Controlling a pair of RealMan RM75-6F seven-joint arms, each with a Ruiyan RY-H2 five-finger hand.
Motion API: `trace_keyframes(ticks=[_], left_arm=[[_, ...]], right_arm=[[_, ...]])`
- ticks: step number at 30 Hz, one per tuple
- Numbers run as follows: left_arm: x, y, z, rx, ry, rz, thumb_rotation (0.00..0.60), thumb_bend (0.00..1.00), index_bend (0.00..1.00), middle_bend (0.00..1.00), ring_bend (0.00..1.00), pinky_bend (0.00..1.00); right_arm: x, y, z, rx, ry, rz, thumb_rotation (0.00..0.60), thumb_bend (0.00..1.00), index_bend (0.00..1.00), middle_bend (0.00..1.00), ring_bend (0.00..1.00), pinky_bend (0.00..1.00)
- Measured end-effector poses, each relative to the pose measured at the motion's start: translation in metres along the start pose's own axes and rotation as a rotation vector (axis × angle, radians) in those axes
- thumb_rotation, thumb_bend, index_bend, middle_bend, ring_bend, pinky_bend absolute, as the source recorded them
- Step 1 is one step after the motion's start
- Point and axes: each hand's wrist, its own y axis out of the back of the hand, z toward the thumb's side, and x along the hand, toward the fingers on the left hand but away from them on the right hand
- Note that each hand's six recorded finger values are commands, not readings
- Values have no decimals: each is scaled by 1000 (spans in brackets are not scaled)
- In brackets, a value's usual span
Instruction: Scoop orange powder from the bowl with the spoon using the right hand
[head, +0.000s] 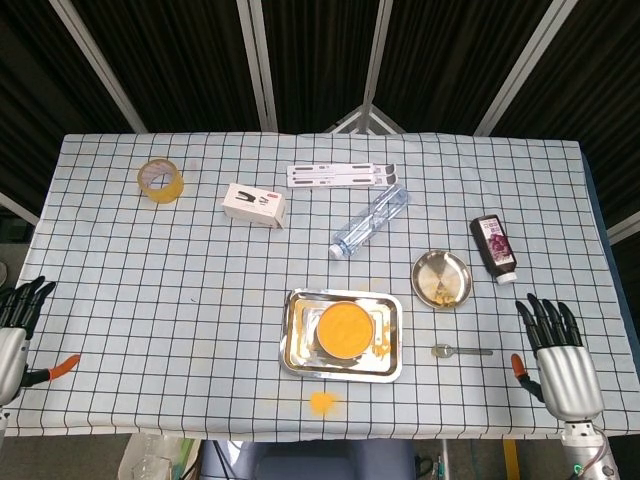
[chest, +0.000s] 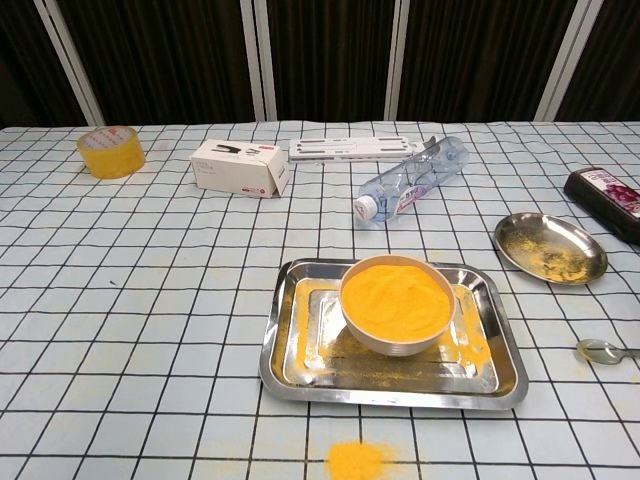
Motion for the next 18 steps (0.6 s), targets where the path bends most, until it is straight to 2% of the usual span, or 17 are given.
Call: trace_keyframes(ticks=[2, 9, 18], left_arm=[[1, 1, 1, -3, -9, 10, 600, 0, 0, 0, 0, 0], [4, 1, 1, -1, -15, 13, 600, 0, 0, 0, 0, 0], [6, -1, 1, -5, -17, 3, 600, 0, 0, 0, 0, 0]], right_arm=[[-2, -7, 4, 11, 1, 28, 600, 457, 293, 36, 0, 0], [-13, -38, 17, 24, -19, 146, 600, 457, 400, 44, 0, 0], [-26, -81, 40, 29, -41, 242, 600, 457, 408, 44, 0, 0]])
